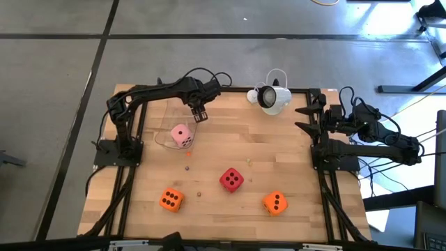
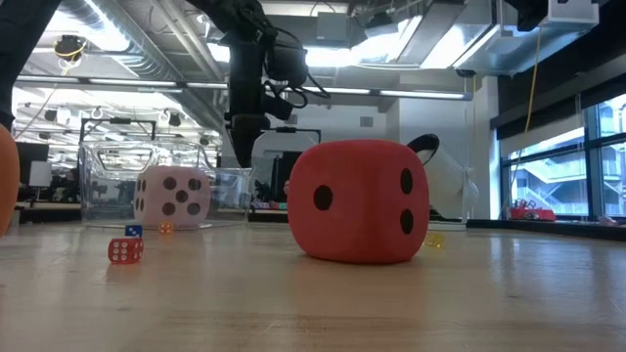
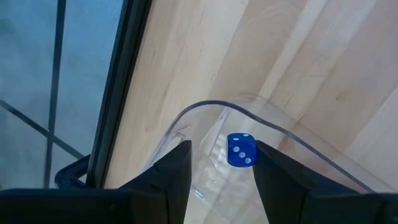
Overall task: Pick & Place Dice
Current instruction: Put the small blue die into the transparent bin
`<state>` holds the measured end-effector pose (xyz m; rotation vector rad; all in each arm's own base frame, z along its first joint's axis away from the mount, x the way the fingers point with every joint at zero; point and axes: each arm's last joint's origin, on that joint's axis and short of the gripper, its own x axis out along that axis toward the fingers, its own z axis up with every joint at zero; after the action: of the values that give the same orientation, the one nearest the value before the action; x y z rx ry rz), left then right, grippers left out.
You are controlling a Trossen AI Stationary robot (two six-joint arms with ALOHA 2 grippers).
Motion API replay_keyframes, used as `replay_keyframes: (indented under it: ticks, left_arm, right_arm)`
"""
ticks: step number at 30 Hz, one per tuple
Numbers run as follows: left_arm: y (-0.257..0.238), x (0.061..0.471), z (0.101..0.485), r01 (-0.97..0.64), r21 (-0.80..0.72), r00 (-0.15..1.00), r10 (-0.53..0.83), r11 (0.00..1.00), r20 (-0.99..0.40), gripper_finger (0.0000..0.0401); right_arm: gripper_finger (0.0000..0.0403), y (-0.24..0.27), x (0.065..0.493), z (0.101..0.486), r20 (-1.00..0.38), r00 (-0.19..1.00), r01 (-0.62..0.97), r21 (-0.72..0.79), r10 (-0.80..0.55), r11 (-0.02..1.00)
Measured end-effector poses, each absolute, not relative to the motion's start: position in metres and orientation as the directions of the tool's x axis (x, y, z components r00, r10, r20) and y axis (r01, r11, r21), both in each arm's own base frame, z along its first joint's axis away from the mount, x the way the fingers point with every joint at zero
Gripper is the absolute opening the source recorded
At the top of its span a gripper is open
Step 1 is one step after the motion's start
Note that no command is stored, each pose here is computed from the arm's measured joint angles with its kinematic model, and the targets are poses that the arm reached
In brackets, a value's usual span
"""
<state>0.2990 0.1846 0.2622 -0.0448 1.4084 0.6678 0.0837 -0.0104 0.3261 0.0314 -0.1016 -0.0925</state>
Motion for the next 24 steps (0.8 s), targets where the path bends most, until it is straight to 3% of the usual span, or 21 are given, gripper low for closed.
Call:
replay_keyframes:
  ticks: [9,17,24]
  left_arm:
    - [0.181,0.294,0.251,-0.417,0.339,-0.029,0.360,0.843,-0.932,0.0160]
    - [0.165,0.290,0.225,-0.290,0.160,-0.009,0.164,0.943,-0.986,0.0160]
    - [0.145,0.301,0.222,-0.190,0.122,0.025,0.129,0.974,-0.991,0.0160]
  right_arm:
    - [0.0242,-0.010,0.084,0.326,0.099,0.991,0.090,0.037,-0.094,0.995]
    - [0.0242,-0.010,0.084,0.326,0.099,0.991,0.090,0.039,-0.094,0.995]
    - [0.0242,-0.010,0.084,0.326,0.100,0.991,0.090,0.040,-0.094,0.995]
